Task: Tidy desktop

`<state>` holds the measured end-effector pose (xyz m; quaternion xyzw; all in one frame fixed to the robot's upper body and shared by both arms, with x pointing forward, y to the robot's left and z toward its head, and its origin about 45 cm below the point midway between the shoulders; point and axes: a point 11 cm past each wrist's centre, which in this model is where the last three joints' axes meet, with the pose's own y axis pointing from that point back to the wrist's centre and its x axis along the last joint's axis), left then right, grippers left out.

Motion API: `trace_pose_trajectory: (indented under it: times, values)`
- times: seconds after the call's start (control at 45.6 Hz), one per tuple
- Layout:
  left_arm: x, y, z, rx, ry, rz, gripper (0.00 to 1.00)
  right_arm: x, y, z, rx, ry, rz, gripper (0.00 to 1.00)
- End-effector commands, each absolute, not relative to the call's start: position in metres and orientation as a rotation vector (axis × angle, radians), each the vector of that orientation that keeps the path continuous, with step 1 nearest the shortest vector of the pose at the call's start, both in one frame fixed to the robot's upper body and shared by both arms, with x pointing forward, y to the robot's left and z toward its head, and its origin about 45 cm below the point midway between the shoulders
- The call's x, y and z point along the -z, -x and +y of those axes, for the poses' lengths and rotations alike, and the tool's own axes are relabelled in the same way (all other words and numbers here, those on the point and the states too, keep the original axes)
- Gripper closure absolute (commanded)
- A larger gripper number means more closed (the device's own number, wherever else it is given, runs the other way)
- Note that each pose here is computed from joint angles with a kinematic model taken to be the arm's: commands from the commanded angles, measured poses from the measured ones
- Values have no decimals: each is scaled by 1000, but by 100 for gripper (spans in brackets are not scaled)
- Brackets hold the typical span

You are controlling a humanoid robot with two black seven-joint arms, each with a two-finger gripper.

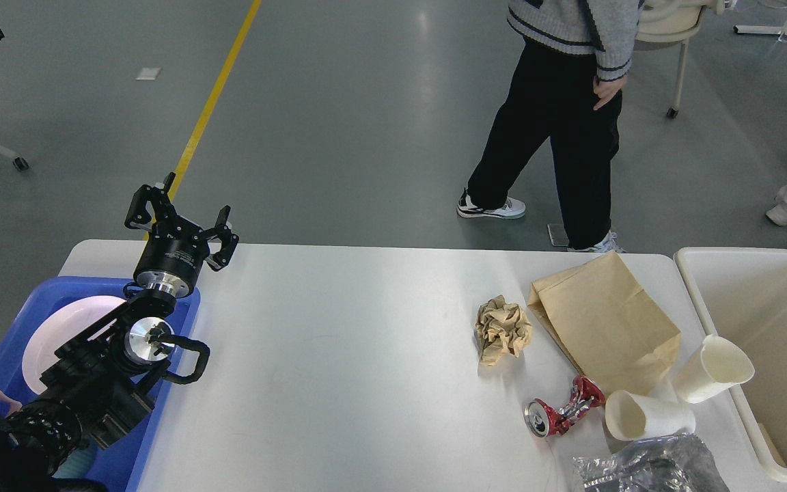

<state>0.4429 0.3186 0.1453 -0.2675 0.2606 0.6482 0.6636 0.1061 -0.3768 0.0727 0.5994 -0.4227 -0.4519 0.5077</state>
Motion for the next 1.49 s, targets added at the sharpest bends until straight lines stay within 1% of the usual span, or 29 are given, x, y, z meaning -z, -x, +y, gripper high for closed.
trace_pose_trajectory:
  times: [0.0, 0.153, 0.307, 0.46, 0.701, 1.139, 1.271, 1.358, 1.468]
  values:
    - [-145, -443, 319, -1467, 605, 590, 2, -84, -100, -385, 1083, -1461, -1017, 100]
    - [-145, -443, 319, -1465, 604, 589, 2, -107, -84, -404, 1006, -1563, -898, 100]
    - [-145, -443, 319, -1465, 604, 589, 2, -143, -75, -436, 904, -1680, -754, 100]
    - [-145, -443, 319, -1466, 604, 589, 2, -173, -77, -458, 818, -1741, -710, 100]
    - [-145, -443, 319, -1467, 605, 590, 2, -181, -84, -464, 789, -1737, -737, 100]
    - [-145, -443, 319, -1467, 605, 590, 2, -181, -90, -466, 769, -1736, -738, 100]
    - [-145, -443, 319, -1466, 603, 589, 2, -186, -109, -471, 716, -1738, -759, 100]
    - [-145, -443, 319, -1465, 604, 589, 2, -199, -140, -481, 634, -1729, -786, 100]
    - [-145, -443, 319, -1465, 604, 589, 2, -219, -184, -478, 546, -1795, -756, 100]
